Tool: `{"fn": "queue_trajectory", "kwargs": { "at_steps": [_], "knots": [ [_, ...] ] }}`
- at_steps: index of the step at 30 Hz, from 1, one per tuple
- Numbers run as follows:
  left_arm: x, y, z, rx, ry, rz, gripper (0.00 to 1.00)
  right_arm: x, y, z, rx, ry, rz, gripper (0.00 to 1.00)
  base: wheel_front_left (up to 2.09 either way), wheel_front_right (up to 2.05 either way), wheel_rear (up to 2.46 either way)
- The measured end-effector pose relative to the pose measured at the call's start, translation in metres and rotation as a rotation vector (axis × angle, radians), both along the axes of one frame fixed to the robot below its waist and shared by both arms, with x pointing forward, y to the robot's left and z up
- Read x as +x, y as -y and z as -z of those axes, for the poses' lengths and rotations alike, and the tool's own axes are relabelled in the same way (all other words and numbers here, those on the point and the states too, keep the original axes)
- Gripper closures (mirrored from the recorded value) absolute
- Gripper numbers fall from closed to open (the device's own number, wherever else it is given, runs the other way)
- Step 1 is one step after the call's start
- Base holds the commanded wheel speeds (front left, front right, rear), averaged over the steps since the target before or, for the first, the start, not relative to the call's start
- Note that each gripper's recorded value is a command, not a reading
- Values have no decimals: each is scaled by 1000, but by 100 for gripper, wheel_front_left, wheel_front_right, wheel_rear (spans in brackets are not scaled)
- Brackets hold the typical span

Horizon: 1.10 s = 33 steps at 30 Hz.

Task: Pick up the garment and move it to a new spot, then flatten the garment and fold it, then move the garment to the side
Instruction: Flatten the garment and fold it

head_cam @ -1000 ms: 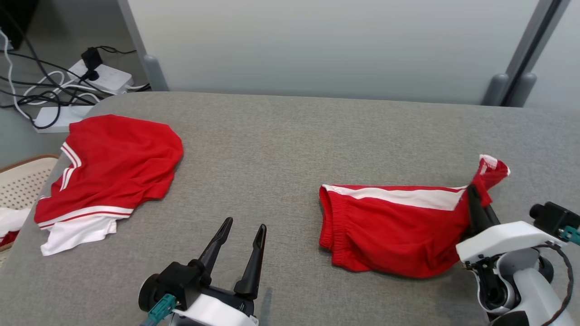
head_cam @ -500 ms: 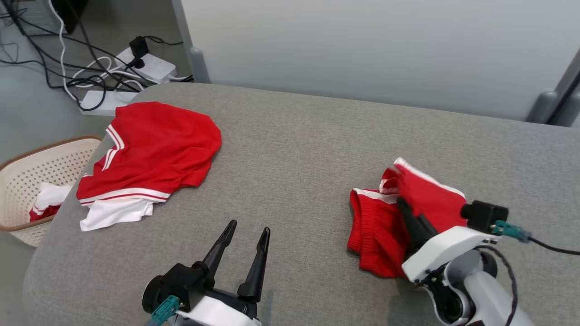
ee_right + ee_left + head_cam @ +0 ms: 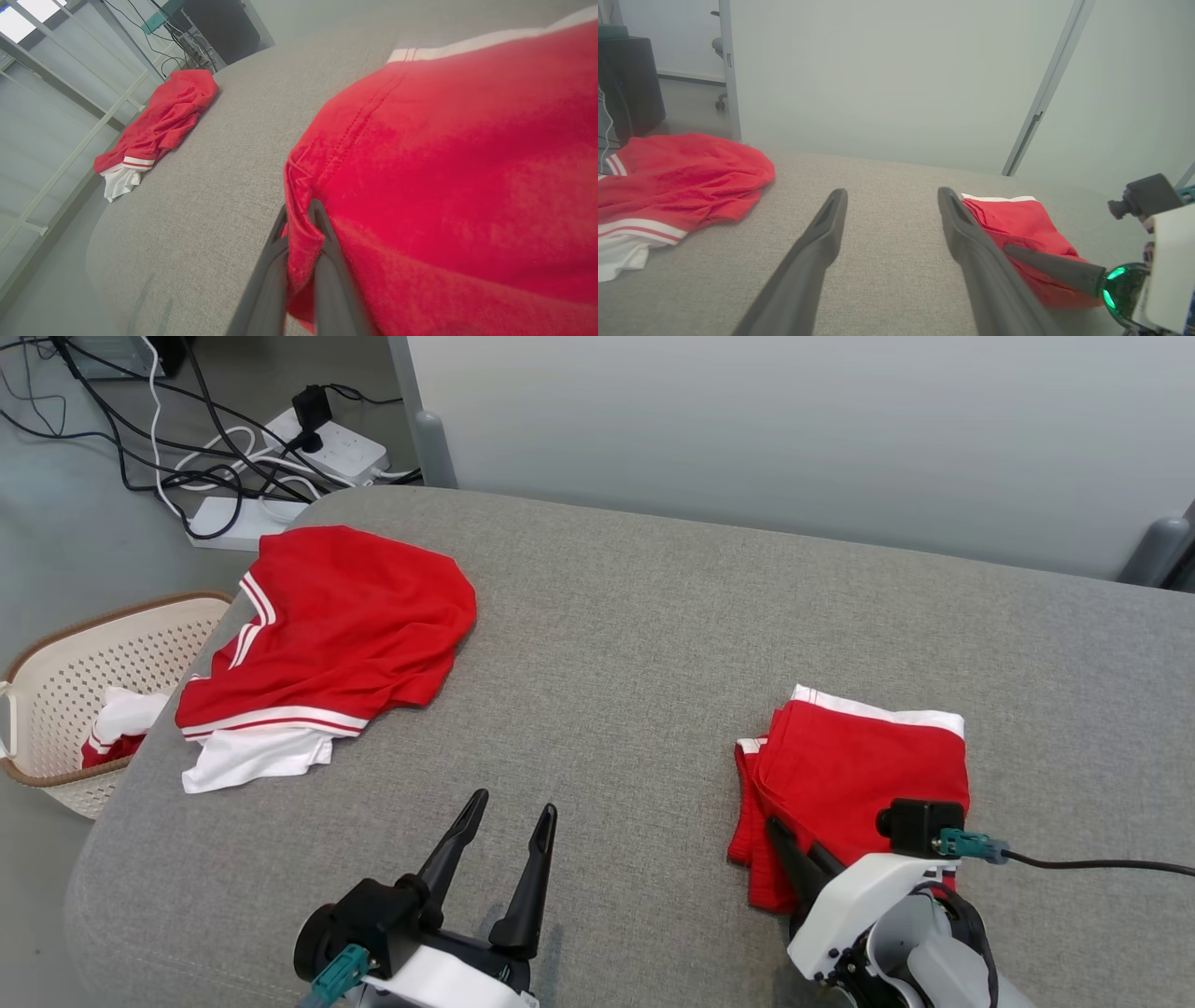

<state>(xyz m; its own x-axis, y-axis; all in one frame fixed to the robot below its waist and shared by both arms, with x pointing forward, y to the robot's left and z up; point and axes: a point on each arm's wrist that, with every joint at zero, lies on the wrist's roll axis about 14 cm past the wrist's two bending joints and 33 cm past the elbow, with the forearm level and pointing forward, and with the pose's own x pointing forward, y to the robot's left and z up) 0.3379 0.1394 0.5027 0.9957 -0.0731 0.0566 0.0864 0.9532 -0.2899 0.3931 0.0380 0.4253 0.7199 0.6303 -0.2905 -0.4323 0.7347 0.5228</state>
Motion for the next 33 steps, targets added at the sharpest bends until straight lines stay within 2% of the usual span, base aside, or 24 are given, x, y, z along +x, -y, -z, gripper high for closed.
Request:
{"fn": "queue_trajectory", "kwargs": {
  "at_steps": [1,2,7,19,22,26,33],
  "knots": [
    [0,0,0,0,0,1,0,0,1,2,-8,1,0,84,0,0,0],
    [0,1,0,0,0,2,0,1,1,2,-16,3,-1,0,0,0,0],
    [1,1,-1,-2,2,2,0,-6,-5,4,-15,-1,-27,0,0,0,0],
    [2,4,-5,-9,16,9,0,-28,-26,-6,73,-34,-81,0,0,0,0],
    [3,4,-7,-8,22,7,0,-28,-26,-14,81,9,-79,0,0,0,0],
    [5,7,-11,-10,32,18,0,-21,-15,-21,19,120,-64,0,0,0,0],
    [6,16,-11,-15,33,40,0,4,26,-40,-82,296,42,0,0,0,0]
  ]
}}
